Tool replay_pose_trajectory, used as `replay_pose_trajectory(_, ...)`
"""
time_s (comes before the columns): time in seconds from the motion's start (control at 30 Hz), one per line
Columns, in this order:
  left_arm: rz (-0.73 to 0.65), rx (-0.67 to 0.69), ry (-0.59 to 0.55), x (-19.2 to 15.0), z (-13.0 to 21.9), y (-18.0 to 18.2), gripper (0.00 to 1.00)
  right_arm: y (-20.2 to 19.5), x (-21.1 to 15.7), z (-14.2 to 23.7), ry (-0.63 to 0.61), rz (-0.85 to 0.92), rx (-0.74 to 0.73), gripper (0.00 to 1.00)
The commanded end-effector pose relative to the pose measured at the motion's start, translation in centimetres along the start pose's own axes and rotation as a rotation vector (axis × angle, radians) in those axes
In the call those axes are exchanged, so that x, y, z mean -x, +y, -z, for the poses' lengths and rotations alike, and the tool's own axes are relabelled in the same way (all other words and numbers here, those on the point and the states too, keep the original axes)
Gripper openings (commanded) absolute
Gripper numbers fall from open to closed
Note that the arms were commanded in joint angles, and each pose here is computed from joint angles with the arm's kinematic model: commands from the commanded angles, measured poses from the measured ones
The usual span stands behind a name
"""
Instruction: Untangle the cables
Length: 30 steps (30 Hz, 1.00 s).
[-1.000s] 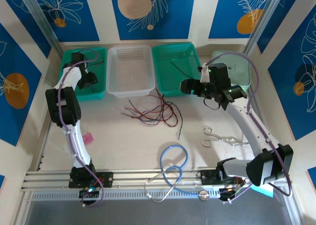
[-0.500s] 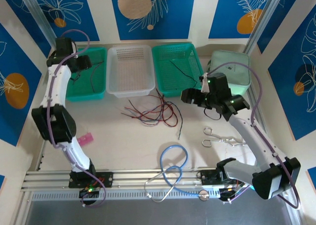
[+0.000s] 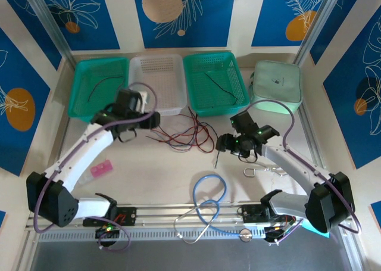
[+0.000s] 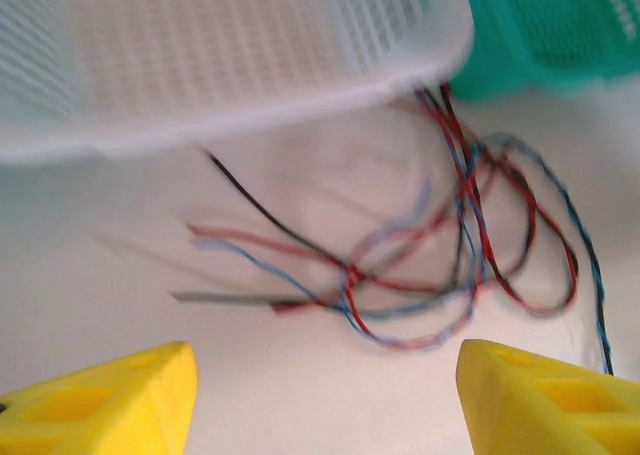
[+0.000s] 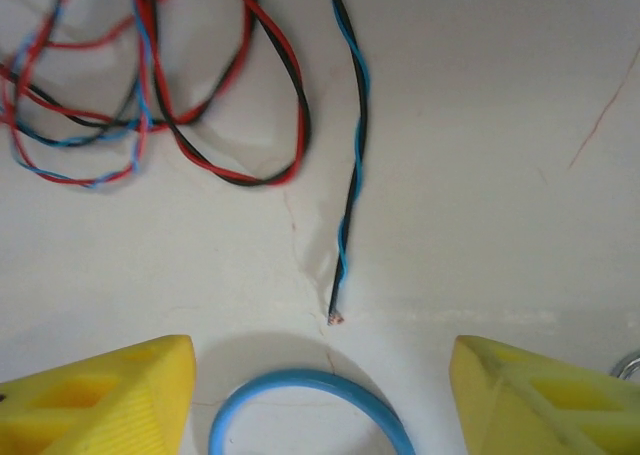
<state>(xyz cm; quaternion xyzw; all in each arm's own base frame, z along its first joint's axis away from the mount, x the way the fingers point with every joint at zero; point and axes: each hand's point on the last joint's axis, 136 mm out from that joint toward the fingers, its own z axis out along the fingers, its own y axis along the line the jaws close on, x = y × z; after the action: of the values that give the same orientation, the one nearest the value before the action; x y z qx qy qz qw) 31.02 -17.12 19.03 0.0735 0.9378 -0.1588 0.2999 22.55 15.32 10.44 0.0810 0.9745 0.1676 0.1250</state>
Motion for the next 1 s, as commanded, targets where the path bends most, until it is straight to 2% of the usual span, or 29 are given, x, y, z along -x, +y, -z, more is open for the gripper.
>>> replay_pose_trajectory(0.0,0.051,-0.054,-0.017,-1.9,-0.8,-3.1,0.67,-0.7,-1.2,-1.6,0.042,-0.022,-0.048,0.62)
replay_pose_trajectory(0.17,0.027,-0.099,0.039,-5.6,-1.9,-6.7,0.67,-0.5,-2.2,-3.7,0.094,0.013,-0.064,0.47)
replay_pose_trajectory(0.33,0.020,-0.117,0.075,-7.9,-2.4,-8.4,0.67,-0.7,-3.0,-5.8,0.121,0.006,-0.024,0.32)
replay_pose_trajectory(0.7,0.017,-0.135,0.083,-7.7,-3.2,-10.2,0.65,-0.2,-1.7,-7.7,0.150,-0.021,0.065,0.20)
replay_pose_trajectory(0.97,0.000,-0.132,0.094,-7.7,-3.5,-10.4,0.65,0.0,-2.0,-8.7,0.196,-0.025,0.072,0.18)
